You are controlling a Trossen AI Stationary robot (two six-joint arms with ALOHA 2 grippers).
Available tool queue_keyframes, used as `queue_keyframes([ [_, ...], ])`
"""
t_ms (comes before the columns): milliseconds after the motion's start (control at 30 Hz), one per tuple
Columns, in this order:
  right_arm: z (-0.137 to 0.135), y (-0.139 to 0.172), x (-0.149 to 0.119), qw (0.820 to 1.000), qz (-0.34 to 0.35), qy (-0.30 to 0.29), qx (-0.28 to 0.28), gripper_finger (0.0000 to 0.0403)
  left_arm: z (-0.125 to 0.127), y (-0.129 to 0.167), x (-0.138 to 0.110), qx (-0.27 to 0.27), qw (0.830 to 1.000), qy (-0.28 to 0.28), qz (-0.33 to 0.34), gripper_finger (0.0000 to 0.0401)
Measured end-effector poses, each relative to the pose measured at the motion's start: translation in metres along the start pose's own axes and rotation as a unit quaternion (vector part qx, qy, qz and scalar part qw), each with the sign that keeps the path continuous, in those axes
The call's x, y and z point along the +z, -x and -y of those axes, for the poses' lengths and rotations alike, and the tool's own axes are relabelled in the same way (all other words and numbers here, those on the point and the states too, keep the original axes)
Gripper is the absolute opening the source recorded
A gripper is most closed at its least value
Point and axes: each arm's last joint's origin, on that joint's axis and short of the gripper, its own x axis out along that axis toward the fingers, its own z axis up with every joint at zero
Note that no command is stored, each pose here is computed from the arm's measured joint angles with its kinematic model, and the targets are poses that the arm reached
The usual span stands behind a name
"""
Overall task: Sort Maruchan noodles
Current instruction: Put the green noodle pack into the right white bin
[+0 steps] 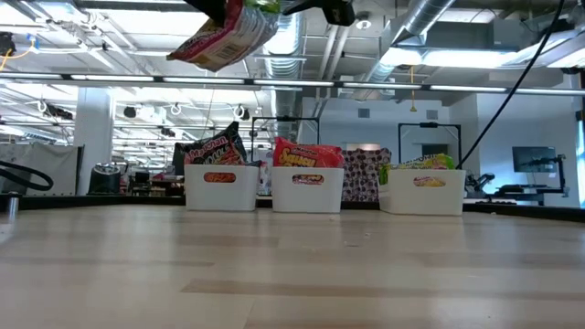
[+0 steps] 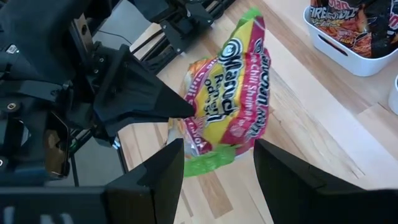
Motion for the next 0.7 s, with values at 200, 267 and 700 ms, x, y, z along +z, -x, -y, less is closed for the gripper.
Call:
queue_keyframes([
  [200, 0.0, 0.0, 0.0, 1.0, 0.0, 0.0, 0.0, 0.0219, -0.006, -0.005, 0.004, 0.012, 1.0, 0.008, 0.013, 0.0],
  [267, 0.001, 0.0, 0.0, 1.0, 0.001, -0.001, -0.001, 0.0219, -0.008, -0.006, 0.005, 0.017, 1.0, 0.011, 0.019, 0.0],
  [700, 0.012, 0.002, 0.004, 0.998, 0.001, -0.048, -0.034, 0.0219, -0.015, -0.009, 0.008, 0.05, 0.998, 0.016, 0.022, 0.0],
])
